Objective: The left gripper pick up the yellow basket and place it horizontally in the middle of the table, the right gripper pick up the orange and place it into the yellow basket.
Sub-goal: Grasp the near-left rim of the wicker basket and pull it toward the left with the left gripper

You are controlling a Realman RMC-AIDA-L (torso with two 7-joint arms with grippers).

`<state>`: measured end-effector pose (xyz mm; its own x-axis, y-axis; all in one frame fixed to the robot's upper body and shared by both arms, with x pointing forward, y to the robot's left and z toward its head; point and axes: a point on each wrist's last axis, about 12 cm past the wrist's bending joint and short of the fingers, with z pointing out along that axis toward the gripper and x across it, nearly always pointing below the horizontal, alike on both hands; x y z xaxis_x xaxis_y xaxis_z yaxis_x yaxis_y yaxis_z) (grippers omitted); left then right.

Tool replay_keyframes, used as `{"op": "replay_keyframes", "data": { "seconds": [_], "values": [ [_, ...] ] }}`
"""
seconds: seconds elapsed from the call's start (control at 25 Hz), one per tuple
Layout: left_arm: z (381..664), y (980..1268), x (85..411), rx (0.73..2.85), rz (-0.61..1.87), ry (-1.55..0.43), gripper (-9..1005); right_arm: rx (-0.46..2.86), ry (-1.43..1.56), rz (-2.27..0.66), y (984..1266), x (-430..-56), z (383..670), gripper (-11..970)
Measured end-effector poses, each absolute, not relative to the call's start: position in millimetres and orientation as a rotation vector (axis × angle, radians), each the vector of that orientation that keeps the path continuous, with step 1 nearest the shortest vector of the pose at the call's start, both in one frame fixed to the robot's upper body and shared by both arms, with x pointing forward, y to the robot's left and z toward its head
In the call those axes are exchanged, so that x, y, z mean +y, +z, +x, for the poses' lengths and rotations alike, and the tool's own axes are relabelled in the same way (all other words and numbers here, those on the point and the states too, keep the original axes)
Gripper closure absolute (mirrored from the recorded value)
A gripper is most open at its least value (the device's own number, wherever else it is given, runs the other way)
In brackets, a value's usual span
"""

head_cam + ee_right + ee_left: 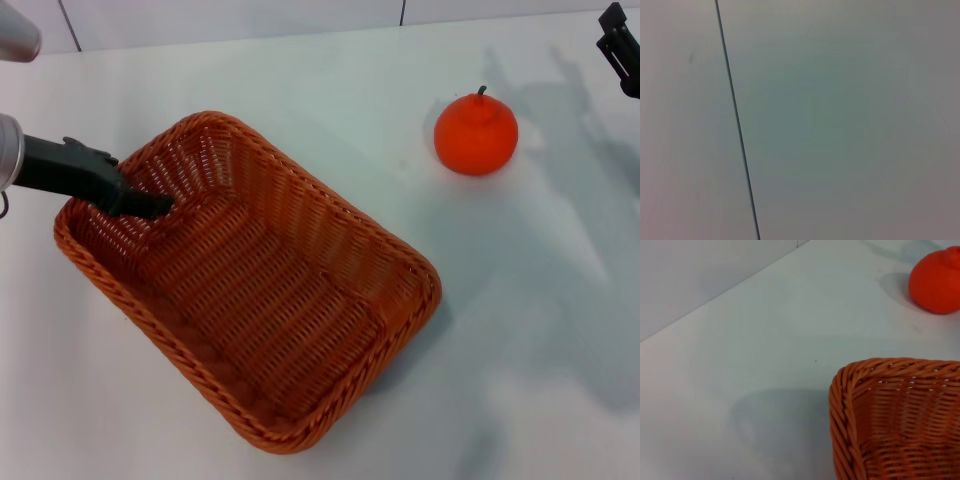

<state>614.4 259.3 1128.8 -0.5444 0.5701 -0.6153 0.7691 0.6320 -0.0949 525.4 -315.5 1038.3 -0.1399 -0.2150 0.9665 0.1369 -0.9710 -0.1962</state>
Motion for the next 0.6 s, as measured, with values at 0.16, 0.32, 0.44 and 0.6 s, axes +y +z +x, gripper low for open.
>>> {"op": "replay_keyframes", "data": {
  "seconds": [0.16, 0.32, 0.44, 0.6],
  "values": [
    [613.6, 1125.5, 260.0, 2.331, 1.061, -0.459, 228, 0.095, -2.207, -1.889, 1038.2, -316.0, 525.2, 19],
    [611.9, 1121.5, 257.7, 2.359, 1.086, -0.430, 341, 0.098, -2.208, -1.889, 1038.2, -316.3, 525.0, 19],
    [611.7, 1121.3, 257.4, 2.362, 1.088, -0.427, 539, 0.100, -2.208, -1.889, 1038.1, -316.5, 525.0, 19],
    [612.0, 1124.4, 258.3, 2.354, 1.074, -0.416, 647, 0.102, -2.209, -1.890, 1037.9, -316.9, 524.6, 19]
  ]
}}
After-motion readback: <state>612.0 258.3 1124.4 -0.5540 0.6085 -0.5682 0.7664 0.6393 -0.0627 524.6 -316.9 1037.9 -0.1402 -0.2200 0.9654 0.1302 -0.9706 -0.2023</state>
